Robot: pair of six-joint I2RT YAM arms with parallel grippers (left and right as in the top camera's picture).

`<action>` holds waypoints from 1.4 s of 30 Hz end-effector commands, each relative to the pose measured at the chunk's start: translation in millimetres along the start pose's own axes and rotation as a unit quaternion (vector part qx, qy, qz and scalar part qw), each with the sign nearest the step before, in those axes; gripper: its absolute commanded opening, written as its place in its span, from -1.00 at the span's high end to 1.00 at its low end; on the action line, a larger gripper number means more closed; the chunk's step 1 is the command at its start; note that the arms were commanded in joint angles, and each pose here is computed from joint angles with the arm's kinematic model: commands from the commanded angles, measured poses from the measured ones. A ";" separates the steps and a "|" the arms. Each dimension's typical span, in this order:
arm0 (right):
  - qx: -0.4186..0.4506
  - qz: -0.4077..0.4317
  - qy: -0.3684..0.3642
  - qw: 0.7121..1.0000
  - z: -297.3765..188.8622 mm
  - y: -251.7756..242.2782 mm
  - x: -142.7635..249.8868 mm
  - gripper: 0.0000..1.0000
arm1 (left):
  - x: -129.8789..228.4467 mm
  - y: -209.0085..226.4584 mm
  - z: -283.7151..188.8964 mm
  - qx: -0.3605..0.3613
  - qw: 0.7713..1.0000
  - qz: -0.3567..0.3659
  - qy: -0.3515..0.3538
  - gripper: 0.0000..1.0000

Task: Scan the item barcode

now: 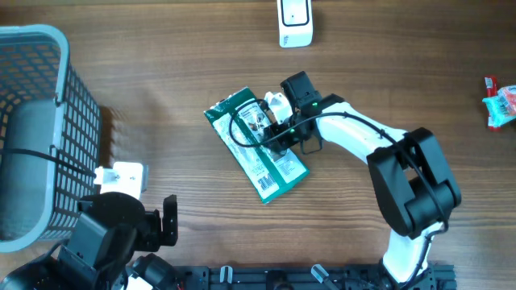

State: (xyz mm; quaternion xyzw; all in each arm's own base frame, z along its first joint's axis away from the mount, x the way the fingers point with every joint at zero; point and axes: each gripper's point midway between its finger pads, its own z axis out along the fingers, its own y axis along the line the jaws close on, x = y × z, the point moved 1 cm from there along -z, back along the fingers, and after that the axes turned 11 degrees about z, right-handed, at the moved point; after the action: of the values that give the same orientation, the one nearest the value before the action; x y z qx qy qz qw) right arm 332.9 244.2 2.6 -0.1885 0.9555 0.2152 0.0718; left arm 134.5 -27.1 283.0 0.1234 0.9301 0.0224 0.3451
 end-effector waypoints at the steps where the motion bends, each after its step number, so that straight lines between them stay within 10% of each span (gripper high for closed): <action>1: 0.074 0.069 0.154 0.983 55.6 -45.5 96.0 0.89 | -1.1 2.3 -1.6 -0.004 1.000 -0.008 -0.006 -1.00; 9: 0.060 0.072 0.163 0.982 14.9 -21.0 64.8 0.91 | -1.1 2.3 -1.6 -0.004 1.000 -0.008 -0.006 -1.00; 21: -0.039 -0.029 -0.015 0.999 -148.2 68.4 16.9 0.91 | -1.1 2.3 -1.6 -0.004 1.000 -0.008 -0.006 -1.00; 42: 0.001 0.014 -0.015 1.000 -155.4 57.3 22.7 0.92 | -1.1 2.3 -1.6 -0.004 1.000 -0.007 -0.006 -1.00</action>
State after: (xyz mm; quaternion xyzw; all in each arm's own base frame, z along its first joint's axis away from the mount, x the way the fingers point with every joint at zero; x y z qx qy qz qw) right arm 280.8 218.8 153.6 -0.1813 0.9552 0.2192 0.0817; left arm 134.6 -27.1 283.1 0.1233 0.9301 0.0223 0.3453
